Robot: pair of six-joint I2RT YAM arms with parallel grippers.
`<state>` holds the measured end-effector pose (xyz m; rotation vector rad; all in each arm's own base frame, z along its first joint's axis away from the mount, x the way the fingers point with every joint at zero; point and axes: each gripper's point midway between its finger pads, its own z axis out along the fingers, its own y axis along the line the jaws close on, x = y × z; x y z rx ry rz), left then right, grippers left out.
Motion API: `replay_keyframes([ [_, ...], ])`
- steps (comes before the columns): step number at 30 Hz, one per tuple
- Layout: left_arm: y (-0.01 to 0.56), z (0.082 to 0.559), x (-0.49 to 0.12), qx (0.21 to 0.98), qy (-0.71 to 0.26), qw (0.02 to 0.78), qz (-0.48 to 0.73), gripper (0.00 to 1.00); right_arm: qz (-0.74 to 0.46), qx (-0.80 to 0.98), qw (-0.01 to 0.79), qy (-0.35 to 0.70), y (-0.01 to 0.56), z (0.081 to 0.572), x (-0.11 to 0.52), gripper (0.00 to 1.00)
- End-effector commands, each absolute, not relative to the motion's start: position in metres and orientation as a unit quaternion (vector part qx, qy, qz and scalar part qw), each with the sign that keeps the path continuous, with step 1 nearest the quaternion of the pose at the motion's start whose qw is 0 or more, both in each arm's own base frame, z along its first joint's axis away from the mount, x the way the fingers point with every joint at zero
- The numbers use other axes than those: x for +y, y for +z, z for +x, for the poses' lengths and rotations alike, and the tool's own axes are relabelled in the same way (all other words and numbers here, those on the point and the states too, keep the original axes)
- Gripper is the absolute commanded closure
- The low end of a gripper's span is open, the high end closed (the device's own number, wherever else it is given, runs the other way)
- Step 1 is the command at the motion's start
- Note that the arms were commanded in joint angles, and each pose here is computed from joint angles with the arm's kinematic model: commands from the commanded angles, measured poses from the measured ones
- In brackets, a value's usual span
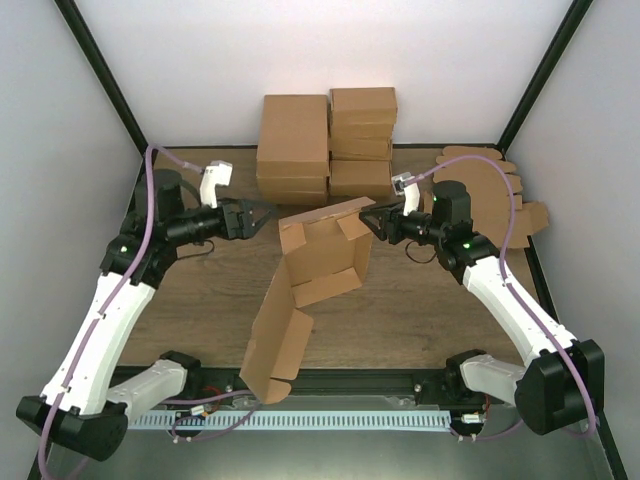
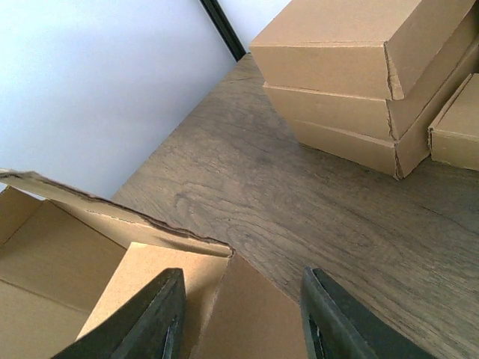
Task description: Fold the paper box
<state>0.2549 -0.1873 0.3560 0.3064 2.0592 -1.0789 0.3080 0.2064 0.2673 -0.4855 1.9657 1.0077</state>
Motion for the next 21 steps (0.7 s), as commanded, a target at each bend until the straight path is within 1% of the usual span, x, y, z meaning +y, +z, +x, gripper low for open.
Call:
replay_keyframes([
  [1, 0.367, 0.27, -0.2, 0.793, -0.449, 0.389, 0.132, 0.08, -0.204, 0.781, 0.432, 0.402, 0.279, 0.31, 0.207, 0.55],
  [5, 0.358, 0.278, -0.217, 0.787, -0.483, 0.355, 0.15, 0.17, -0.204, 0.781, 0.433, 0.402, 0.281, 0.311, 0.207, 0.55],
  [10, 0.337, 0.274, -0.241, 0.788, -0.499, 0.314, 0.177, 0.24, -0.203, 0.781, 0.433, 0.402, 0.283, 0.312, 0.207, 0.55],
  [15, 0.326, 0.267, -0.252, 0.791, -0.497, 0.301, 0.191, 0.28, -0.203, 0.78, 0.435, 0.401, 0.285, 0.313, 0.208, 0.54],
  [18, 0.32, 0.266, -0.251, 0.795, -0.494, 0.299, 0.189, 0.29, -0.201, 0.779, 0.439, 0.4, 0.289, 0.313, 0.207, 0.5],
  [21, 0.312, 0.264, -0.251, 0.8, -0.488, 0.294, 0.188, 0.3, -0.198, 0.778, 0.445, 0.398, 0.293, 0.313, 0.206, 0.49],
])
